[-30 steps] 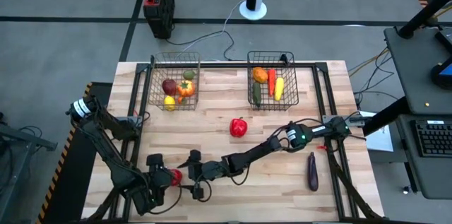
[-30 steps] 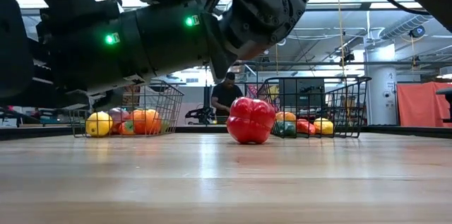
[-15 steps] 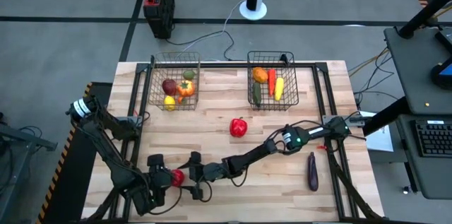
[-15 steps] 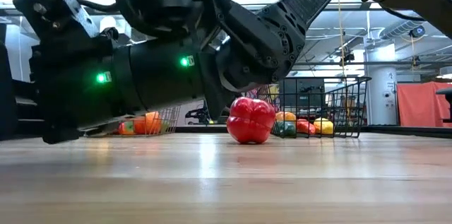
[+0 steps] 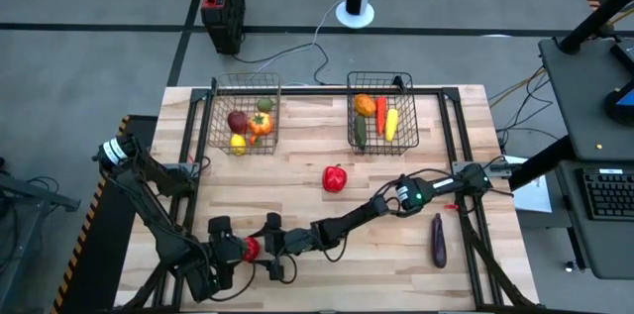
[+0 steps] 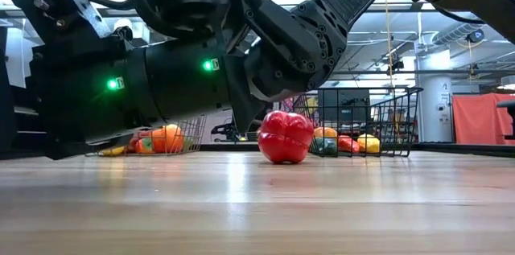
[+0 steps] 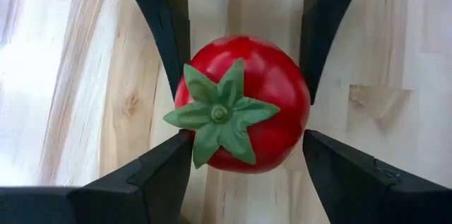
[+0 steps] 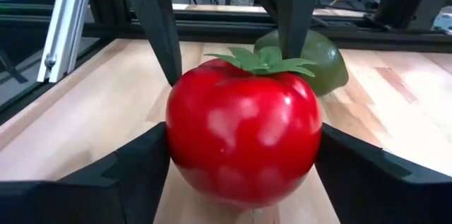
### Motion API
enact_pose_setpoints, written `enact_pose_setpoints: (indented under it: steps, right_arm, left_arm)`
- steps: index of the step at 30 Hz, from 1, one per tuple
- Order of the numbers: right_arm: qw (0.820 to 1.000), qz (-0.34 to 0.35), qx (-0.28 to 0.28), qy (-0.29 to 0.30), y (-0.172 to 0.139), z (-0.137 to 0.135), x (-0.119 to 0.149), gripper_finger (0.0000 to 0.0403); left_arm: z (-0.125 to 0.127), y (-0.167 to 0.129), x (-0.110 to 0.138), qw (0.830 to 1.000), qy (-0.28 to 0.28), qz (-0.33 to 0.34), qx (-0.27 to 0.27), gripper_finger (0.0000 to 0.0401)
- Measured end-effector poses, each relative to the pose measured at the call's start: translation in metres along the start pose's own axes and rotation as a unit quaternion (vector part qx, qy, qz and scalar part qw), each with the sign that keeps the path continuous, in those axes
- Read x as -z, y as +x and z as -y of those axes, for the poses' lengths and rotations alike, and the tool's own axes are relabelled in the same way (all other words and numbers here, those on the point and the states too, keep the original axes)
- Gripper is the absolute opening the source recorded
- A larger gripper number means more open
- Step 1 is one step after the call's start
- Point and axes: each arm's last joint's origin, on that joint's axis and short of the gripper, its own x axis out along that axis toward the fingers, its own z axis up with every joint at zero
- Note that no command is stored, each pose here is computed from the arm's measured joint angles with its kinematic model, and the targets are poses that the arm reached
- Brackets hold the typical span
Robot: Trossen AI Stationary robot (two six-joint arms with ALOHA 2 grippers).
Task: Sort produce into baskets
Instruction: Put the red tomato into the left yellow wire basket
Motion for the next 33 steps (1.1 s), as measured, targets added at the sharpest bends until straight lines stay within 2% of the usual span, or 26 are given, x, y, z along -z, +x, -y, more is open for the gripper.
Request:
enact_pose_setpoints:
  steps: [4, 11, 16, 20, 24, 28, 33]
  right_arm:
    - [1.000, -0.004, 0.000, -0.001, -0.001, 0.000, -0.004, 0.0291]
    - [0.998, -0.063, 0.007, -0.026, -0.013, 0.000, -0.028, 0.0297]
    - [0.986, -0.132, 0.062, -0.082, -0.031, -0.003, -0.037, 0.0295]
    - [0.976, -0.149, 0.109, -0.116, -0.054, -0.009, -0.042, 0.0297]
    - [0.977, -0.130, 0.123, -0.119, -0.084, -0.015, -0.053, 0.0297]
    - [0.990, -0.050, 0.106, -0.082, -0.113, -0.021, -0.063, 0.0299]
    - [0.995, 0.044, 0.076, -0.044, -0.139, -0.025, -0.067, 0.0299]
  left_arm:
    - [0.001, -0.003, -0.002, 1.000, 0.002, -0.002, -0.003, 0.0251]
    - [0.002, -0.026, -0.009, 0.999, 0.025, 0.005, -0.024, 0.0251]
    - [0.005, -0.044, -0.014, 0.993, 0.042, 0.089, -0.058, 0.0251]
    - [0.007, -0.055, -0.022, 0.981, 0.037, 0.171, -0.079, 0.0251]
    - [0.007, -0.060, -0.027, 0.967, 0.051, 0.225, -0.103, 0.0251]
    - [0.007, -0.061, -0.030, 0.945, 0.046, 0.296, -0.131, 0.0251]
    - [0.007, -0.059, -0.033, 0.931, 0.053, 0.331, -0.147, 0.0251]
